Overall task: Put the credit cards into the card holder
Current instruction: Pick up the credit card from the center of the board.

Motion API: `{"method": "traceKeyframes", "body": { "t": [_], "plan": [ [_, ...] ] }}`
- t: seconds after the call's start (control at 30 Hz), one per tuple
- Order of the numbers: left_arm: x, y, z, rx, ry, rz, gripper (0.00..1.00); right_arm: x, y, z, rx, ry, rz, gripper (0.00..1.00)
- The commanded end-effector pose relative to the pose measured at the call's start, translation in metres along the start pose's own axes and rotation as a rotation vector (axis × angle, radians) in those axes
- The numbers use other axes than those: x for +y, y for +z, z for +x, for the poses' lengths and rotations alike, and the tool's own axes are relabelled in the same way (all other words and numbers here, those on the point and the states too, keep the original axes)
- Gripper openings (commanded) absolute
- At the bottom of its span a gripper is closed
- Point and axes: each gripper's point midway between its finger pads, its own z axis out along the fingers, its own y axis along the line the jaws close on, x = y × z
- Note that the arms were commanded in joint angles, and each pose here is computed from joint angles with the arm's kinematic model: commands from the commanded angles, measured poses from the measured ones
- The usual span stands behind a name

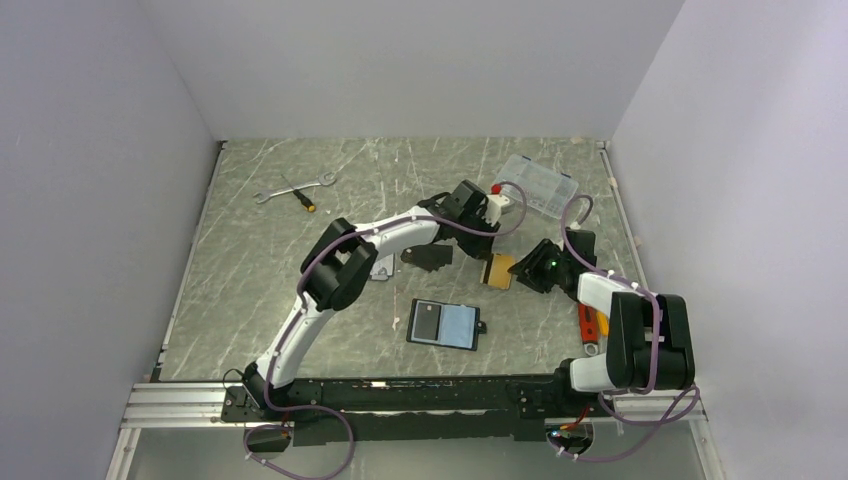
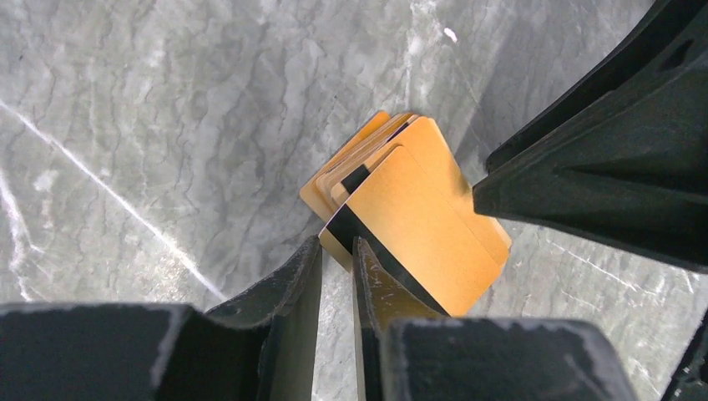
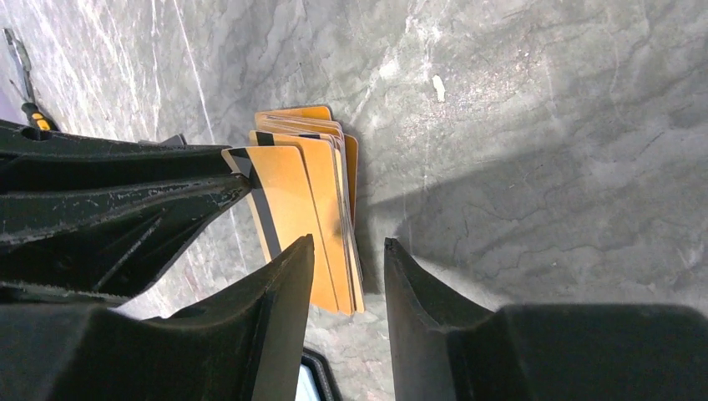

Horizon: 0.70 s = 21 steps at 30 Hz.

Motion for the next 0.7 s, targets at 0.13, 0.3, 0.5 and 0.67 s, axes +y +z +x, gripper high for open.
{"method": "traceKeyframes", "body": {
  "t": [0.13, 0.3, 0.5, 0.67],
  "plan": [
    [0.011, -0.018, 0.019, 0.056, -0.106, 0.042, 0.15, 0.014, -0.008, -0.01, -0.039, -0.028, -0.055, 0.38],
    [0.011, -0.018, 0.02, 0.055, -0.133, 0.071, 0.01, 0.041, -0.017, -0.016, -0.044, -0.052, -0.16, 0.37],
    [0.011, -0.015, 0.022, 0.058, -0.141, 0.078, 0.0, 0.064, -0.022, -0.017, -0.025, -0.061, -0.263, 0.37],
    [0.011, -0.014, 0.025, 0.065, -0.143, 0.08, 0.0, 0.062, -0.005, -0.004, 0.059, -0.038, -0.287, 0.37]
  ]
}}
